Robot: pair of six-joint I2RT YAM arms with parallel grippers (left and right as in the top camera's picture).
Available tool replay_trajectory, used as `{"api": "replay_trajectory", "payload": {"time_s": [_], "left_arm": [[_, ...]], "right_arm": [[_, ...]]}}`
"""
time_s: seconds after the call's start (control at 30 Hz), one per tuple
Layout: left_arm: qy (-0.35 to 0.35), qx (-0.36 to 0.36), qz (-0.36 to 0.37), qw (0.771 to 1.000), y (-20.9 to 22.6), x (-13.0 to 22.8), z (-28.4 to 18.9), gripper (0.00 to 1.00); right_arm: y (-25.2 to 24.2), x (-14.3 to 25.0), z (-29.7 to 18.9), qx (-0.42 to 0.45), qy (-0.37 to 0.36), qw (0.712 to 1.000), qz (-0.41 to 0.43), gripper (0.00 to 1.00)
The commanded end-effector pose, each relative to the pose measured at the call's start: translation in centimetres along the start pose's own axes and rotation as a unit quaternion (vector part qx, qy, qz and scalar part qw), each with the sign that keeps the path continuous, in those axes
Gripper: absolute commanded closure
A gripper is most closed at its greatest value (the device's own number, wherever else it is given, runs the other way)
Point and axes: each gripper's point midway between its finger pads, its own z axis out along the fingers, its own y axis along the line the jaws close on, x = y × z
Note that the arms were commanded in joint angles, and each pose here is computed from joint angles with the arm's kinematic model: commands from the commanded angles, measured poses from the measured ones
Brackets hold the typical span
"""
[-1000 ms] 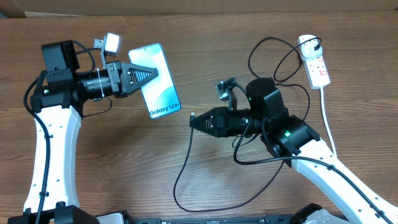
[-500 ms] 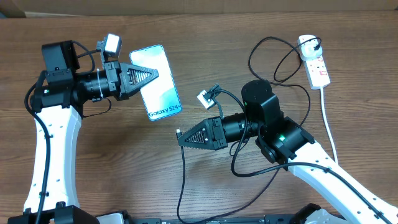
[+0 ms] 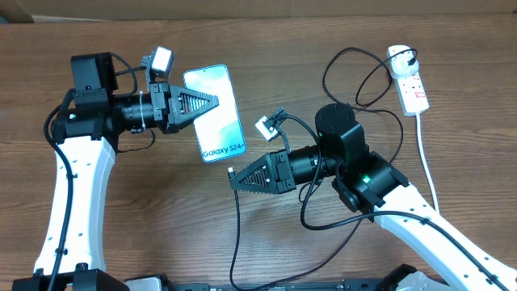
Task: Plug charger to phone and switch on socket
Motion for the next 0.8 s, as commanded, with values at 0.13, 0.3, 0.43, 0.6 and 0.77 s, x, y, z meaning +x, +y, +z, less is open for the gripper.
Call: {"api": "replay_trajectory", "payload": {"time_s": [0.13, 0.3, 0.43, 0.6, 0.77], "left_arm": [[0.012, 0.020, -0.007, 1.000, -1.1, 0.6, 0.0, 0.96], [0.013, 0.021, -0.007, 1.000, -1.1, 0.7, 0.0, 0.96], [0.013, 0.020, -0.011, 1.000, -1.1, 0.7, 0.0, 0.96], [0.013, 0.020, -0.015, 1.000, -1.0, 0.8, 0.1, 0.96], [0.013, 0.020, -0.016, 1.000, -1.0, 0.8, 0.1, 0.96]], "right_arm": [[1.2, -0.4, -0.2, -0.011, -0.010, 1.000, -0.002, 0.96], [1.4, -0.7, -0.3, -0.015, -0.014, 1.000, -0.002, 0.96], [1.3, -0.7, -0.2, -0.014, -0.014, 1.000, 0.000, 0.96], [0.8, -0.7, 0.1, -0.012, -0.009, 1.000, 0.008, 0.96], [0.4, -0.7, 0.4, -0.009, -0.007, 1.000, 0.017, 0.96]]}}
